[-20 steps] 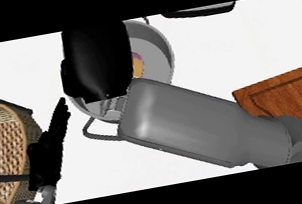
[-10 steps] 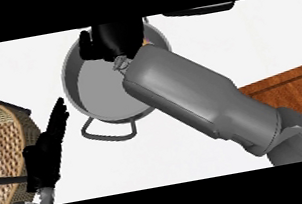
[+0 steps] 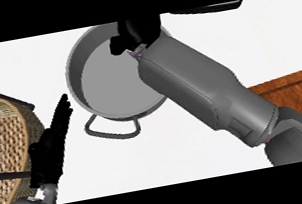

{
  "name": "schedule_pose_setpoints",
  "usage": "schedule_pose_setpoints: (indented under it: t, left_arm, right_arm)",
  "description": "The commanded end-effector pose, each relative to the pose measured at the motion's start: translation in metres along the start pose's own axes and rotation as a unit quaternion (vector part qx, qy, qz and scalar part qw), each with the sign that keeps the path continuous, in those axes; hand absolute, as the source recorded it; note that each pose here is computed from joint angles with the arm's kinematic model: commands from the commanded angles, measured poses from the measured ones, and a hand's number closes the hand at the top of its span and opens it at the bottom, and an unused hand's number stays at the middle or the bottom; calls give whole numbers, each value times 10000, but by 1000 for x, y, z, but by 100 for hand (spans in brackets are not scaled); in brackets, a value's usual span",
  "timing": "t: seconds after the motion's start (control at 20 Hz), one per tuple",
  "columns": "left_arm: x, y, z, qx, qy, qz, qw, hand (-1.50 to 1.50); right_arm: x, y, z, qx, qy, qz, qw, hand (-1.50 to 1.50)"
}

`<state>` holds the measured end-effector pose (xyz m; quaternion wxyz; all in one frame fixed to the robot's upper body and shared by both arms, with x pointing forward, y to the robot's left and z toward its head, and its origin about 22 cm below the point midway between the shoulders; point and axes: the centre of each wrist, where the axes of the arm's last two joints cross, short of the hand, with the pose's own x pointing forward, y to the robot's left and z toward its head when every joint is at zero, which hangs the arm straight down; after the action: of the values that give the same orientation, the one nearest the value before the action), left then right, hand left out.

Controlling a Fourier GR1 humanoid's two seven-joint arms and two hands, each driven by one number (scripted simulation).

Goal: Pick the can from the cutting board and place it in the pot

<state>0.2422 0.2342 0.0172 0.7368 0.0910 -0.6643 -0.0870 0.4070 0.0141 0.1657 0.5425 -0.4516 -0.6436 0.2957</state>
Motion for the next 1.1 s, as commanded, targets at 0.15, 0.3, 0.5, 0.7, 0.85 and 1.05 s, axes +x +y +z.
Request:
schedule_pose_setpoints:
  t: [0.15, 0.3, 0.5, 0.7, 0.85, 1.05]
  left_arm:
    - [2, 38, -10, 357, -72, -628, 9974, 0]
    - [1, 44, -12, 314, -5, -659, 9973, 0]
    - [2, 40, -15, 369, 11, -604, 9975, 0]
    - [5, 49, -16, 397, 35, -537, 9978, 0]
    - [1, 45, -20, 535, 20, -657, 9964, 0]
    - [1, 60, -10, 599, 107, -638, 9961, 0]
  right_arm:
    - [-17, 6, -11, 109, 85, -704, 9974, -150]
    - [-22, 10, -11, 62, -56, -847, 9964, -150]
    - [-4, -11, -11, -810, -405, -1989, 9758, -150]
    - [1, -24, -12, -1211, -276, -2953, 9473, -150]
    - [1, -23, -6, -1000, -255, -3285, 9388, -150]
    - [-7, -20, -3, -505, -308, -3631, 9299, -150]
